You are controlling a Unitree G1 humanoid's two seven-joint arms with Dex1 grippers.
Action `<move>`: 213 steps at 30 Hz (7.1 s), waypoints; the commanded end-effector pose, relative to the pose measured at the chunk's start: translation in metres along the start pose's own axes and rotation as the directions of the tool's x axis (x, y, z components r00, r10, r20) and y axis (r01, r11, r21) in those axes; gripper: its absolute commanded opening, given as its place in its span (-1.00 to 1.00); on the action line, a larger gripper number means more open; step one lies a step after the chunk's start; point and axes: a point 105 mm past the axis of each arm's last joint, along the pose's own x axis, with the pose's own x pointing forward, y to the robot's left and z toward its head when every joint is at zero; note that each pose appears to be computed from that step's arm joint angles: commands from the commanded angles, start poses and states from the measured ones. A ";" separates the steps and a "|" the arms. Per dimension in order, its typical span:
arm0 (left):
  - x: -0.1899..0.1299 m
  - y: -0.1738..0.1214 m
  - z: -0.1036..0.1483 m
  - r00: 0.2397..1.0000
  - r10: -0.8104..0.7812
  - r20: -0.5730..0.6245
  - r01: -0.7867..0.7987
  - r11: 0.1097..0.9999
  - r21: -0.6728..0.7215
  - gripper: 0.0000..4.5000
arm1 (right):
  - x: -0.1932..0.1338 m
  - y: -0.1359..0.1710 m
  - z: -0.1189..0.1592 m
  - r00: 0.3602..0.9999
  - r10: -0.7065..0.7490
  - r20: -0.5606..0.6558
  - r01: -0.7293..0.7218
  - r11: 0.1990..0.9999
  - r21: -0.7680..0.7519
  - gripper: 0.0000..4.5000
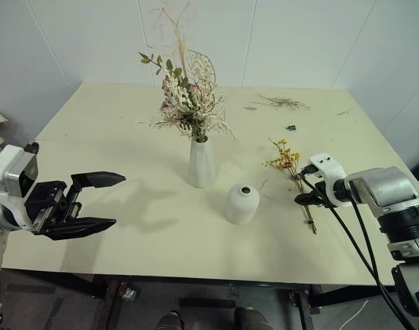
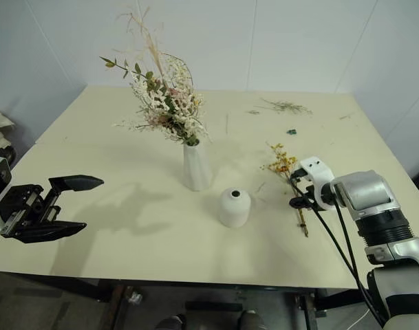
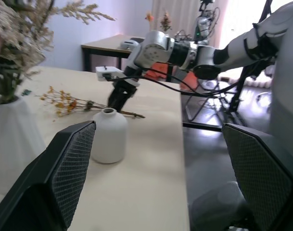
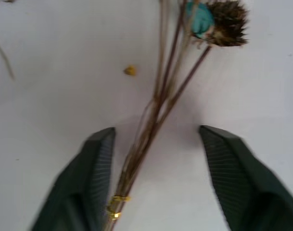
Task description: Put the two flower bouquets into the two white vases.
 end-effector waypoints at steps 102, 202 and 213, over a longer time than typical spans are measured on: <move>0.029 0.032 0.001 0.993 -0.120 0.018 0.120 0.993 0.008 1.00 | -0.088 0.158 0.085 0.137 0.417 0.898 -0.276 0.887 -0.370 -0.98; -0.008 0.030 0.014 0.998 0.036 -0.058 -0.035 0.999 0.010 1.00 | -0.041 0.167 0.058 0.253 0.421 0.871 -0.344 0.881 -0.325 -0.98; -0.015 0.029 0.022 0.998 0.052 -0.029 -0.052 0.999 0.009 1.00 | -0.043 0.159 0.050 0.271 0.395 0.878 -0.337 0.893 -0.298 -0.98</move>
